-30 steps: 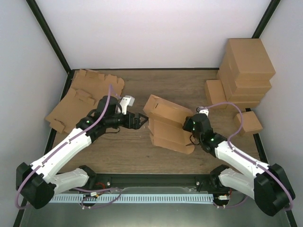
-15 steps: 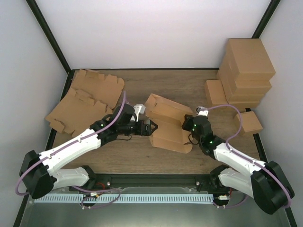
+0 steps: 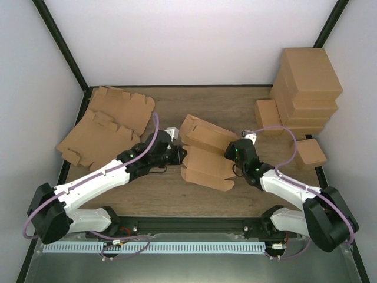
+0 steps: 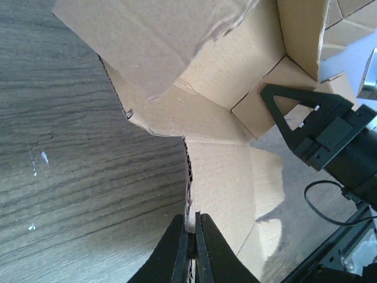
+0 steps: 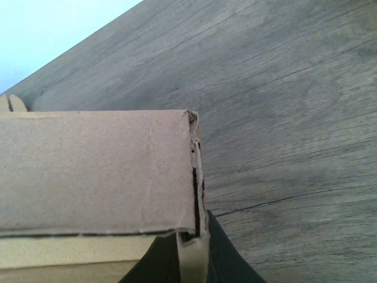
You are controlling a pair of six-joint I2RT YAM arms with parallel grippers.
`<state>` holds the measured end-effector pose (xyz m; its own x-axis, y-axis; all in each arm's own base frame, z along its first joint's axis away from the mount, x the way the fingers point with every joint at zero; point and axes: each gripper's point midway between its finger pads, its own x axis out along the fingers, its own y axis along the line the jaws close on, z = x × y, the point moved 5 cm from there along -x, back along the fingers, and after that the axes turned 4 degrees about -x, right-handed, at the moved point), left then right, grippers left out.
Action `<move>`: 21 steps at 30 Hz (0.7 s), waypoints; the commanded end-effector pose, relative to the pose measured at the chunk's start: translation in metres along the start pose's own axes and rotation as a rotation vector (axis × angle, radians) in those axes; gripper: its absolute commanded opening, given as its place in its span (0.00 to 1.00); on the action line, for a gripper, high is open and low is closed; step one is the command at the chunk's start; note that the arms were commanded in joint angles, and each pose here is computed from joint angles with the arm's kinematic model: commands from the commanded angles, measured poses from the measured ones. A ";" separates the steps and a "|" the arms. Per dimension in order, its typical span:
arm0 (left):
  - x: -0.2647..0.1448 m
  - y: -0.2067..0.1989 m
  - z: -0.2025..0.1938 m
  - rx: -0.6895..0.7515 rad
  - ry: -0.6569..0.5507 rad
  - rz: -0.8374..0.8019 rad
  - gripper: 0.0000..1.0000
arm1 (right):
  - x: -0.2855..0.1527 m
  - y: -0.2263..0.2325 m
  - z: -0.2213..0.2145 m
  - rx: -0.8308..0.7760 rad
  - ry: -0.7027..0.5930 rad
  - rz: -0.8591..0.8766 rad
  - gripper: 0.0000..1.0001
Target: Fold the paper box
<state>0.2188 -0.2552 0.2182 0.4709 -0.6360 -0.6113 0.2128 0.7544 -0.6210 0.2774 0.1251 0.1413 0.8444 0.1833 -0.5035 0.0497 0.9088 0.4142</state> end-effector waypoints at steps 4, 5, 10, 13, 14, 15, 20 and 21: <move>-0.009 -0.029 0.008 0.064 -0.115 -0.023 0.04 | 0.003 -0.008 0.006 0.135 -0.019 -0.119 0.01; -0.011 -0.032 0.008 0.070 -0.122 -0.037 0.04 | 0.004 -0.010 0.004 0.147 -0.020 -0.132 0.01; -0.021 -0.038 0.007 0.071 -0.138 -0.081 0.04 | 0.006 -0.014 0.001 0.172 -0.006 -0.161 0.02; -0.025 -0.037 0.008 0.057 -0.148 -0.077 0.04 | 0.006 -0.007 0.000 0.144 -0.002 -0.098 0.05; -0.026 -0.037 0.008 0.051 -0.150 -0.079 0.04 | 0.005 -0.004 0.000 0.131 -0.004 -0.065 0.08; -0.028 -0.038 0.009 0.053 -0.152 -0.083 0.04 | 0.004 -0.002 -0.001 0.114 -0.005 -0.035 0.13; -0.038 -0.039 0.021 0.157 -0.189 -0.011 0.04 | -0.006 0.001 -0.011 0.083 0.004 0.081 0.59; -0.041 -0.038 0.024 0.186 -0.194 0.020 0.04 | -0.008 0.002 -0.014 0.074 0.017 0.106 0.67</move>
<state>0.2050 -0.2606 0.2524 0.5623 -0.6353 -0.5294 0.2963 0.7524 -0.5883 0.2694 0.1259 0.1286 0.8304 0.2063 -0.5177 0.0960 0.8621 0.4976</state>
